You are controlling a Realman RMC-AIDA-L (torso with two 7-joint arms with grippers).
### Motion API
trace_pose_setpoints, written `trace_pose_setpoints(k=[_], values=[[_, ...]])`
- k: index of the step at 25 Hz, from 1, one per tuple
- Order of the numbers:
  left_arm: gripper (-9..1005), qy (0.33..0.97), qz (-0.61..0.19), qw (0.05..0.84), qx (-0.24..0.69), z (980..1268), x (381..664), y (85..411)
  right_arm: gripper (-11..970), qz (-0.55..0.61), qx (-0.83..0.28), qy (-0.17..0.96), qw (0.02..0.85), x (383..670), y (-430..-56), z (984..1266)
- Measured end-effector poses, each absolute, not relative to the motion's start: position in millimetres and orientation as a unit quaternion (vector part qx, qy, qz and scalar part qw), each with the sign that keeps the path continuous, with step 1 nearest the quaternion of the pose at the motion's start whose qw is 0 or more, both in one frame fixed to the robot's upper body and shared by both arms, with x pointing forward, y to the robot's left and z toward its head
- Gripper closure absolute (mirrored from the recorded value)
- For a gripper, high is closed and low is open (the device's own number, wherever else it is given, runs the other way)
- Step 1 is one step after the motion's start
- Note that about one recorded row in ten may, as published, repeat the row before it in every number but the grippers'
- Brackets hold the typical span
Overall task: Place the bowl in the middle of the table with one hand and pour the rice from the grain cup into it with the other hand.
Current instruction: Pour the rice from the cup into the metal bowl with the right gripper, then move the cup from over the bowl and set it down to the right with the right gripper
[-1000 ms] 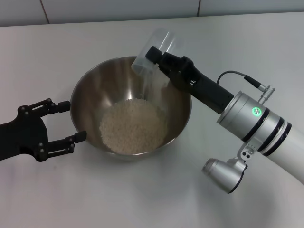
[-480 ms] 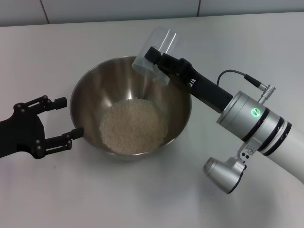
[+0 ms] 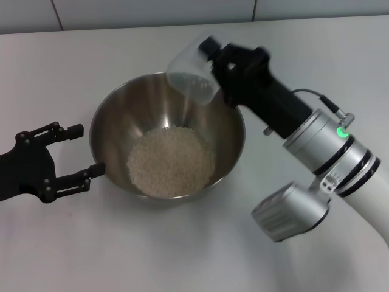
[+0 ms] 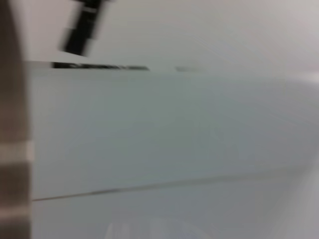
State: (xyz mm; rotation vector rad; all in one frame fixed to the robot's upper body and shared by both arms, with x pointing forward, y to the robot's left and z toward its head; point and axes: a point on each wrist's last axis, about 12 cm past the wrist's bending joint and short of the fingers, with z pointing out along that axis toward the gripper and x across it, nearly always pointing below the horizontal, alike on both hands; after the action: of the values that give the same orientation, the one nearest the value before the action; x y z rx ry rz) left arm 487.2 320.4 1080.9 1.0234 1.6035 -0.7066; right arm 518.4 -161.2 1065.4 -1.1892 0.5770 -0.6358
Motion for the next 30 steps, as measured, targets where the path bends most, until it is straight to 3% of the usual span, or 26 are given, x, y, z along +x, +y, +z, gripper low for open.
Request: trace_pose_setpoints(k=[8,16,30], values=[[198,0.680,-0.296,0.545,0.392,1079,492,322,836,-0.160,-0.413,0.427,0.788,523,-177,1065],[198,0.675,-0.298,0.574,0.354,1081,486,330,830,-0.006,-0.271,0.572,0.774,514,-209,1042],[198,0.672,-0.318,0.572,0.347,1075,475,329,819,0.040,-0.136,0.728,0.671,519,-249,1003]])
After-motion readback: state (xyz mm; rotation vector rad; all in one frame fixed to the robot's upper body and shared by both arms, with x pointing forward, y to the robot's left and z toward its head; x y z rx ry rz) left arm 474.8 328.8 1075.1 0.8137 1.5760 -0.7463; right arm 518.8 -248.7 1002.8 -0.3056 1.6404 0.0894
